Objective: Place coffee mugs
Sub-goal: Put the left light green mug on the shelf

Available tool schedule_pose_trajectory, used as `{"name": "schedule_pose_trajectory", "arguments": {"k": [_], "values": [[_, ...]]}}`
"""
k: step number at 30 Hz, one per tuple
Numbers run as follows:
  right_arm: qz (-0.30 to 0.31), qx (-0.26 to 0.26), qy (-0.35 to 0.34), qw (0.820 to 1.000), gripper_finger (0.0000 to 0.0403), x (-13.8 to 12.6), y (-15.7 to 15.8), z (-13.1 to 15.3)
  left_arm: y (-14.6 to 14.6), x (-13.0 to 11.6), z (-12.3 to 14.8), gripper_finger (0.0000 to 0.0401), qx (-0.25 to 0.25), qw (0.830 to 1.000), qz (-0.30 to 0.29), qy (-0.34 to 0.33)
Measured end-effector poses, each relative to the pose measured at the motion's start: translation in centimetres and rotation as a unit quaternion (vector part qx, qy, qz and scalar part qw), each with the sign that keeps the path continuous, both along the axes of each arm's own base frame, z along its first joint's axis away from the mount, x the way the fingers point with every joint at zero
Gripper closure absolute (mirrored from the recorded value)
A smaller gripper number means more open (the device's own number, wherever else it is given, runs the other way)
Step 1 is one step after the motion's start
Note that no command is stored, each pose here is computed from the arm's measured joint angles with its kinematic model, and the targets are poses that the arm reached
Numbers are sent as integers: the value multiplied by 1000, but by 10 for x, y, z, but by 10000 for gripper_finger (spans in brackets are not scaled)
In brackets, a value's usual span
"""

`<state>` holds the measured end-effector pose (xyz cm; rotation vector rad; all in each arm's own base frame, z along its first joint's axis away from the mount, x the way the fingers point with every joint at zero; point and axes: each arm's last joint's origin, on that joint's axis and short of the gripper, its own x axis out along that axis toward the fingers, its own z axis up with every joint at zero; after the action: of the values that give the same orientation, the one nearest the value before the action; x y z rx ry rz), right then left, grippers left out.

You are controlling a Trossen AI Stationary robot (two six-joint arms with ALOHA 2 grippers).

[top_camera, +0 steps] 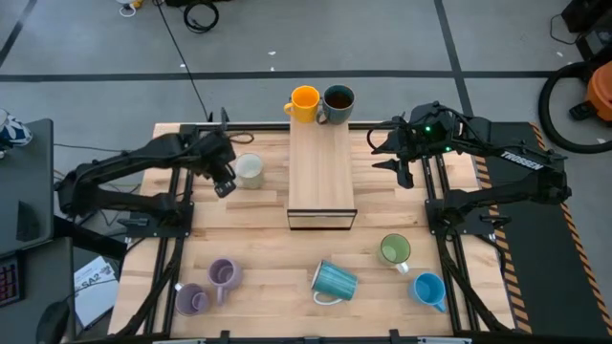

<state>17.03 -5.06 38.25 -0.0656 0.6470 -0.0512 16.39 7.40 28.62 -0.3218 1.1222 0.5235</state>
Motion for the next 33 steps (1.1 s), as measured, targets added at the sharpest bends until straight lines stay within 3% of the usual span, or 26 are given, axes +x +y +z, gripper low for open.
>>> {"name": "schedule_pose_trajectory", "arguments": {"k": [6,11,16,33], "values": [[0,0,0,1000,229,0,0,0,-2,-5,-39,225,-6,1000,8,10],[0,0,0,1000,229,0,0,0,0,-3,-56,225,14,1000,15,2],[0,0,-1,1000,229,0,0,0,4,-3,-56,225,68,997,40,16],[1,-2,-1,1000,229,0,0,0,6,3,-53,225,73,996,42,-21]]}}
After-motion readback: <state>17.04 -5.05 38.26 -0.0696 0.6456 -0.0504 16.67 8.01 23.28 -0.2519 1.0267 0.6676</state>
